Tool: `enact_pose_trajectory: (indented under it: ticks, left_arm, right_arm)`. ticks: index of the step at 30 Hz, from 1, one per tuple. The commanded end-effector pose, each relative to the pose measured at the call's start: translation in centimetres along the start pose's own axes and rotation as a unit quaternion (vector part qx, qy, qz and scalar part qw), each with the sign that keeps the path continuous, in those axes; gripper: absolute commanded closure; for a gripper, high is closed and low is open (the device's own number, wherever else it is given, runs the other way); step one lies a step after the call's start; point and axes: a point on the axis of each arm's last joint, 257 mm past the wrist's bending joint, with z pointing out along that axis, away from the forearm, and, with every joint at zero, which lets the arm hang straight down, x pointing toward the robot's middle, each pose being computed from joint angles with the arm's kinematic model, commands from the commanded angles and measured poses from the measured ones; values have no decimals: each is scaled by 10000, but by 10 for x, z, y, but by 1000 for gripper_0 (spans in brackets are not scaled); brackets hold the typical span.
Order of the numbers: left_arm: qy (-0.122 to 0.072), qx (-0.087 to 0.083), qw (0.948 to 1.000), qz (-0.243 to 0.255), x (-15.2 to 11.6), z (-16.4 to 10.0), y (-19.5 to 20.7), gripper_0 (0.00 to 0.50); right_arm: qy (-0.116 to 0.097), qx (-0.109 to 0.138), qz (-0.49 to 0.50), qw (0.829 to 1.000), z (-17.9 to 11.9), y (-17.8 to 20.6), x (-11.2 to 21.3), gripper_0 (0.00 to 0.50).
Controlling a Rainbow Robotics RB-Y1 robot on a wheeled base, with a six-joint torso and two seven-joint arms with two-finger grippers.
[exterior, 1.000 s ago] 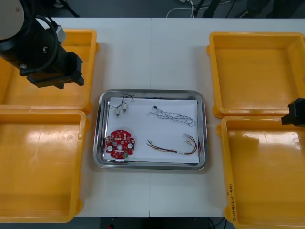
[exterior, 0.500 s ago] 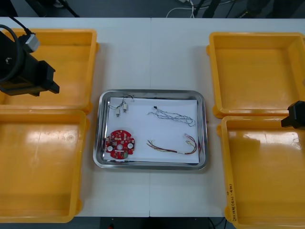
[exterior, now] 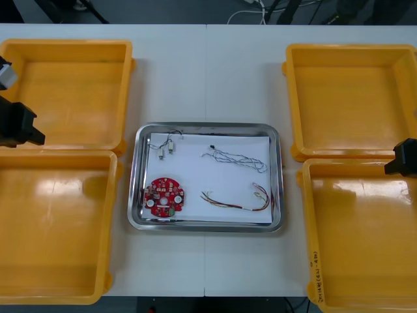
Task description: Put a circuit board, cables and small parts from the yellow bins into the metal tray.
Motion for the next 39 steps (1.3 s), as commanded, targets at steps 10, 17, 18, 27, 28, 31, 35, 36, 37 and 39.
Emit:
enact_pose_trajectory:
  ticks: [10, 17, 18, 27, 28, 31, 35, 36, 37, 39]
  left_arm:
    - [-67, -588, 9946, 847, 22, -14, 56, 0]
    - [-31, -687, 9935, 908, 34, -14, 73, 0]
    - [-41, -697, 9934, 915, 34, -15, 74, 0]
    - [-69, -727, 9934, 881, 39, -15, 77, 0]
    - [-82, -728, 9935, 874, 39, -14, 76, 0]
    - [-95, -741, 9935, 855, 39, -13, 77, 0]
    - [-113, -720, 9939, 832, 38, -13, 76, 0]
    - [-117, -713, 9939, 837, 38, -13, 75, 0]
    - [-117, -713, 9939, 837, 38, -13, 75, 0]
    - [-117, -713, 9939, 837, 38, -13, 75, 0]
  right_arm:
    - [-193, 159, 75, 9997, -18, -14, -9, 0]
    - [-193, 159, 75, 9997, -18, -14, -9, 0]
    - [-193, 159, 75, 9997, -18, -14, -9, 0]
    - [-193, 159, 75, 9997, -18, -14, -9, 0]
    - [-193, 159, 75, 9997, -18, -14, -9, 0]
    - [-193, 159, 75, 9997, -18, -14, -9, 0]
    - [-193, 159, 75, 9997, -18, -14, -9, 0]
    - [-193, 159, 75, 9997, -18, -14, -9, 0]
    - [-193, 159, 75, 9997, -18, -14, -9, 0]
    - [-193, 159, 75, 9997, -18, -14, -9, 0]
